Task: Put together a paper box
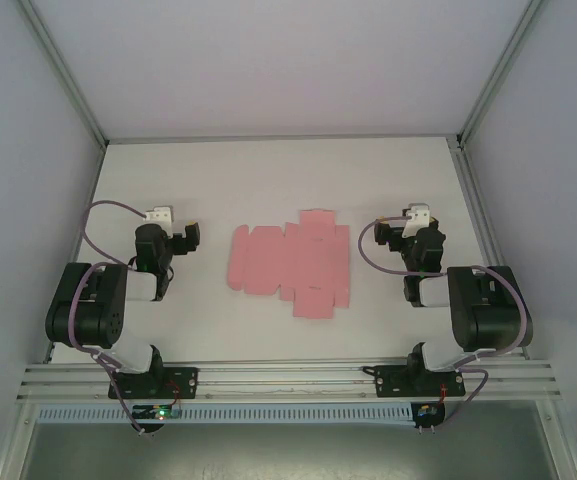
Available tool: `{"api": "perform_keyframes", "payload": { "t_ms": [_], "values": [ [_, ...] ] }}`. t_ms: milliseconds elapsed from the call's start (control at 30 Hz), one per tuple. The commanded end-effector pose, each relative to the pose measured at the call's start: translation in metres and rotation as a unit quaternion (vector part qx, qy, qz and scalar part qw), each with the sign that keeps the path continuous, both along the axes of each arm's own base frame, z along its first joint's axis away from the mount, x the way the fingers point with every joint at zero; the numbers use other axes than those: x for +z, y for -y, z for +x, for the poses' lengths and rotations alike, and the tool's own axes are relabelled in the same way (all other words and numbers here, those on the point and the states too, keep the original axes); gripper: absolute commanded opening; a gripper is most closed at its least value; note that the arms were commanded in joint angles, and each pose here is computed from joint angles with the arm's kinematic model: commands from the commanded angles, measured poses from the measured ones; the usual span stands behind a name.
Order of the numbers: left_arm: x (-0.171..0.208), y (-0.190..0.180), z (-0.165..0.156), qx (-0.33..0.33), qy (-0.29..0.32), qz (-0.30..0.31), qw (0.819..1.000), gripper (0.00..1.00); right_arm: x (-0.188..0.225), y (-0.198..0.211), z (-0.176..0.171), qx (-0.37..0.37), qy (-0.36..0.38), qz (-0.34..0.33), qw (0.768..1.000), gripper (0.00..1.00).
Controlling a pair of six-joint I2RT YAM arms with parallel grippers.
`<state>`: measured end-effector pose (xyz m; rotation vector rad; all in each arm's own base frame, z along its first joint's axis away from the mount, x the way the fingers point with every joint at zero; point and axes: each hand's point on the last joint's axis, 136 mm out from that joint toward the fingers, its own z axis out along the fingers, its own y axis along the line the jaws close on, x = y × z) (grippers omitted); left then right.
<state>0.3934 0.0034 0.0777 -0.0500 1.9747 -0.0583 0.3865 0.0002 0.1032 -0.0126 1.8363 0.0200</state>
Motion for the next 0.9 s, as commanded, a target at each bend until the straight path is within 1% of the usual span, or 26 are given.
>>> {"api": "perform_keyframes", "payload": {
  "t_ms": [0, 633, 733, 867],
  "values": [
    [0.0078, 0.0033, 0.0050, -0.009, 0.009, 0.011, 1.000, 1.00, 0.0124, -0.0021, 0.0051, -0.001, 0.020, 0.005, 1.000, 0.98],
    [0.0077, 0.0030, 0.0052, -0.009, 0.007, 0.008, 1.000, 1.00, 0.0118, -0.0010, 0.0047, -0.004, 0.018, 0.006, 1.000, 0.98],
    [0.0081, 0.0028, 0.0055, -0.009, 0.008, 0.009, 1.000, 1.00, 0.0129, 0.0033, 0.0060, -0.017, 0.016, 0.008, 1.000, 0.98],
    [0.0117, 0.0017, 0.0075, -0.006, 0.006, 0.009, 1.000, 1.00, 0.0140, 0.0027, 0.0058, -0.015, 0.011, 0.004, 1.000, 0.98]
  ]
}}
